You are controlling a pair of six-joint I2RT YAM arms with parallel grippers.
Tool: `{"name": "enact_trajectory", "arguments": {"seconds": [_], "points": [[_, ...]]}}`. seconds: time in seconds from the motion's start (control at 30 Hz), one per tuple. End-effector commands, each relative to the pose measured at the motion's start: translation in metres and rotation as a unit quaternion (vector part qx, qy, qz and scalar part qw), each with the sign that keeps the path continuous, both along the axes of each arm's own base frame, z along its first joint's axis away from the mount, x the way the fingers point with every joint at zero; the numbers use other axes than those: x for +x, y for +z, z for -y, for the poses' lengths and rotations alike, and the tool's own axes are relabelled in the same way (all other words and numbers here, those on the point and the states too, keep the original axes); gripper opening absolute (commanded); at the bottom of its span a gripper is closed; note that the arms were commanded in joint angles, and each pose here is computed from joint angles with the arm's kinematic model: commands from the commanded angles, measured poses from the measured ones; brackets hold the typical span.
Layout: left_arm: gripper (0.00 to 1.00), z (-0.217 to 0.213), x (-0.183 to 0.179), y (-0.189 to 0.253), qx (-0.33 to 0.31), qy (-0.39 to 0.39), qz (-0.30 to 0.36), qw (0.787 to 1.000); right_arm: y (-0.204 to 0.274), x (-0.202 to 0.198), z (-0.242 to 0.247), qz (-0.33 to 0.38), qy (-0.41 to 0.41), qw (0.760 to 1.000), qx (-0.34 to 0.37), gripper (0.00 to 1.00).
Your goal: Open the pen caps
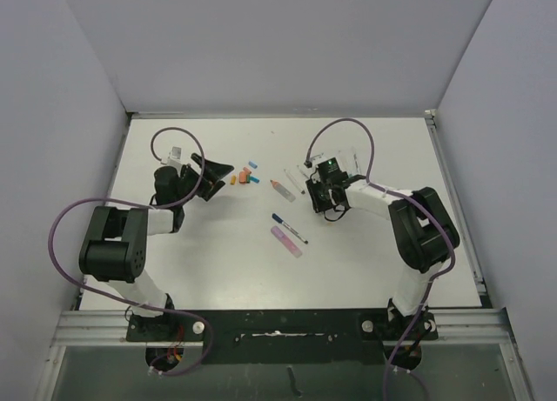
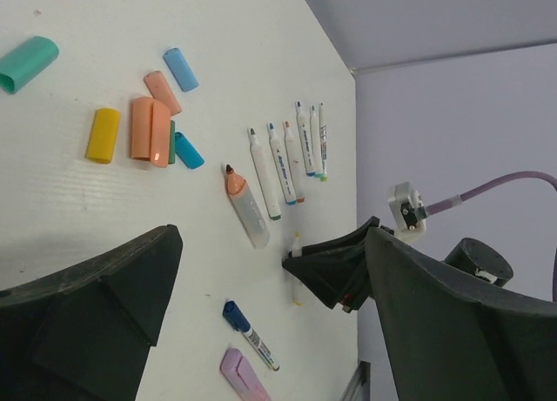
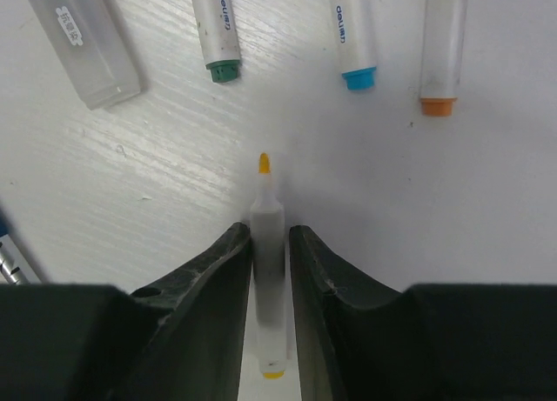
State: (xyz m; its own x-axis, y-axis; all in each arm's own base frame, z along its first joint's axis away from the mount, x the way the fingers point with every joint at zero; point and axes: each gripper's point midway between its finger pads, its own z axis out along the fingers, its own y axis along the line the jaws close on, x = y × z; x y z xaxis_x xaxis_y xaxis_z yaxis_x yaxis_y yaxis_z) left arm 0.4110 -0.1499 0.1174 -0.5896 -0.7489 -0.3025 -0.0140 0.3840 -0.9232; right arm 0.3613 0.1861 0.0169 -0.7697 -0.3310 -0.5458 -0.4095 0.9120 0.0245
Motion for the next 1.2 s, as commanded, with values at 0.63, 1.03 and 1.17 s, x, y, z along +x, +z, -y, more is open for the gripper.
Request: {"name": "enact_trajectory", "arguments": {"seconds": [0.63,1.03,1.17], "points": [[0.98,0.015,-0.008,0.075,-0.091,-0.053,0.162,0.981,0.066,0.013,-0.01,0.102,0.024,0.994,0.021,0.62],[0.98,0.011,-0.01,0.065,-0.039,-0.046,0.128,0.99,0.064,-0.031,-0.068,0.088,0.145,0.985,0.025,0.62],[0.98,0.008,-0.013,0.062,-0.01,-0.037,0.105,0.994,0.056,-0.041,-0.079,0.079,0.165,0.983,0.026,0.6]]}}
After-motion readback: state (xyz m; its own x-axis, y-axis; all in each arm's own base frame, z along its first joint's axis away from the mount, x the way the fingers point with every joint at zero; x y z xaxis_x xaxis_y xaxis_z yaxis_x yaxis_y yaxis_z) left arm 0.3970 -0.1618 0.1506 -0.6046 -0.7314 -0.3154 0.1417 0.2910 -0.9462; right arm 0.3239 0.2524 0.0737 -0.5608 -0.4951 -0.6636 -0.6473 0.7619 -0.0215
